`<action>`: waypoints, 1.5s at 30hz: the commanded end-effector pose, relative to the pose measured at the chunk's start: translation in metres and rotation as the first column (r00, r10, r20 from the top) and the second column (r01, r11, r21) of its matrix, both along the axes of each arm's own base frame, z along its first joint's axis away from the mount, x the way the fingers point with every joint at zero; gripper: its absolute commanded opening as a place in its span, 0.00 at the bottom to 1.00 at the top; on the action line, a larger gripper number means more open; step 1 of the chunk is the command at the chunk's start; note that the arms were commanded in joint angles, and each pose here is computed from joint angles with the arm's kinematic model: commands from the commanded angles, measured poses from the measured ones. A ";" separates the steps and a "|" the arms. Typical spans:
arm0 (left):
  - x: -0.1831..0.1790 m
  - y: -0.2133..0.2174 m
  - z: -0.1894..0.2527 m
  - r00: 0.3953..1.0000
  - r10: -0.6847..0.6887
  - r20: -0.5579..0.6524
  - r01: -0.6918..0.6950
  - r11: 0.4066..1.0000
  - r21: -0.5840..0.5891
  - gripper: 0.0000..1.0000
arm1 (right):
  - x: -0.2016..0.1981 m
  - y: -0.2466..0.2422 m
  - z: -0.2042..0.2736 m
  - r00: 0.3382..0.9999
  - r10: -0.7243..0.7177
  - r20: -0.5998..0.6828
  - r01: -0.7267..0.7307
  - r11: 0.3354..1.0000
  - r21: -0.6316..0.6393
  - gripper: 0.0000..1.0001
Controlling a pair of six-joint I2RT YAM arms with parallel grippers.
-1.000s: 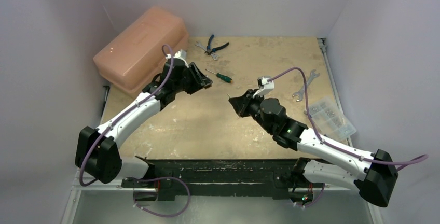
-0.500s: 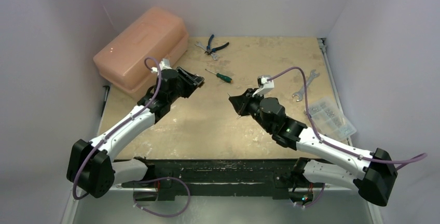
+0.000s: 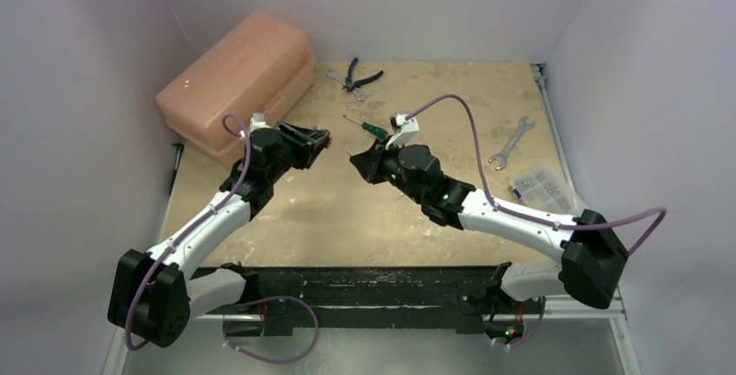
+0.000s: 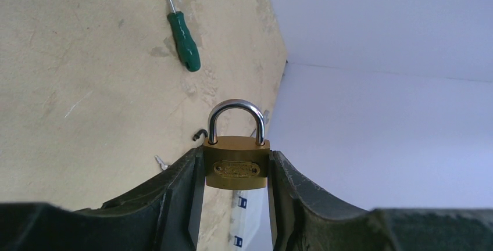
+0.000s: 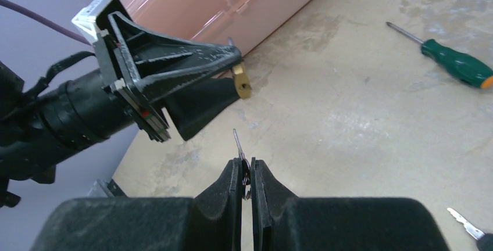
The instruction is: Unlock with the key
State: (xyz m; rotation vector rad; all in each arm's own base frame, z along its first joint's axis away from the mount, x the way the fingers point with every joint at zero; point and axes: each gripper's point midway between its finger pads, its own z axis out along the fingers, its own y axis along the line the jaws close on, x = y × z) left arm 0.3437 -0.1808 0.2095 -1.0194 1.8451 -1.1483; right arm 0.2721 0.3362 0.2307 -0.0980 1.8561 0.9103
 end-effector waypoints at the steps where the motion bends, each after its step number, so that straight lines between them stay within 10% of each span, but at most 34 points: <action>1: -0.001 -0.004 0.047 0.989 -0.012 0.145 0.027 0.994 -0.105 0.00 | 0.007 0.025 0.042 0.995 0.049 0.082 -0.054 0.996 0.070 0.00; 45: 0.000 -0.014 0.037 0.989 -0.087 0.116 0.103 0.985 -0.135 0.00 | 0.042 0.040 0.013 0.999 -0.036 0.036 0.037 0.999 -0.025 0.00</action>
